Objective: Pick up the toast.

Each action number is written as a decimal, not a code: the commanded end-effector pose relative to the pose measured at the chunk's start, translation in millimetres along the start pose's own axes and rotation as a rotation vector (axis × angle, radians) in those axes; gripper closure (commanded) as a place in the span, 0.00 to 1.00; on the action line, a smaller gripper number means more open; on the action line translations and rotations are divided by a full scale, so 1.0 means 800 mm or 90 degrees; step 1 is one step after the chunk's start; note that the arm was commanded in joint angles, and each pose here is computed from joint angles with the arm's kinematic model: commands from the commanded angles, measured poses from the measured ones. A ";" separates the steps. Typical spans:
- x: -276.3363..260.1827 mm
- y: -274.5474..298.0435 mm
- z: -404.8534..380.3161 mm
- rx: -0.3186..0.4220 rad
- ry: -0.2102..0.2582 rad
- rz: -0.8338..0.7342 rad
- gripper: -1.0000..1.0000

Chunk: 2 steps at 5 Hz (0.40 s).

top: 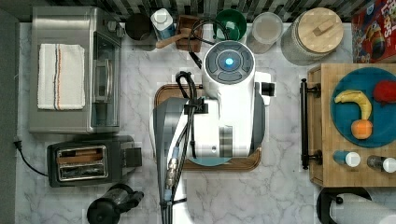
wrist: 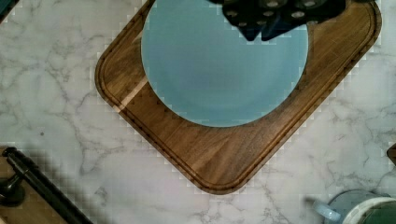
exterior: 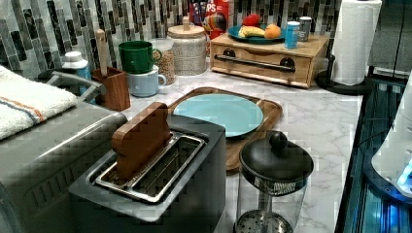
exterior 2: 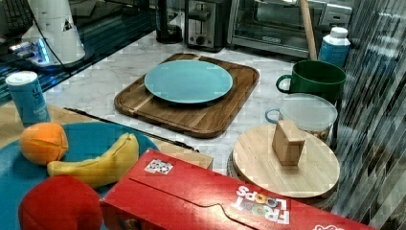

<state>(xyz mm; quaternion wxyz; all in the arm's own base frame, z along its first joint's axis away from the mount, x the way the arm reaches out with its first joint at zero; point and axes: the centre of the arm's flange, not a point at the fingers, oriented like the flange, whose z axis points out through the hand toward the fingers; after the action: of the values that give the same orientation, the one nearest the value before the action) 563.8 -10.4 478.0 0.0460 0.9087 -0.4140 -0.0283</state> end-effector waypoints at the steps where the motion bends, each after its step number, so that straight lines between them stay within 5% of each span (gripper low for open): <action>1: -0.013 0.001 0.006 0.007 0.004 0.020 1.00; 2: -0.035 -0.005 0.003 0.003 -0.006 0.055 1.00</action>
<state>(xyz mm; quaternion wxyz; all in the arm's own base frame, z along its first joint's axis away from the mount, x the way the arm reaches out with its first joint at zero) 556.2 -9.5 456.8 0.0555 0.9020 -0.4257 -0.0460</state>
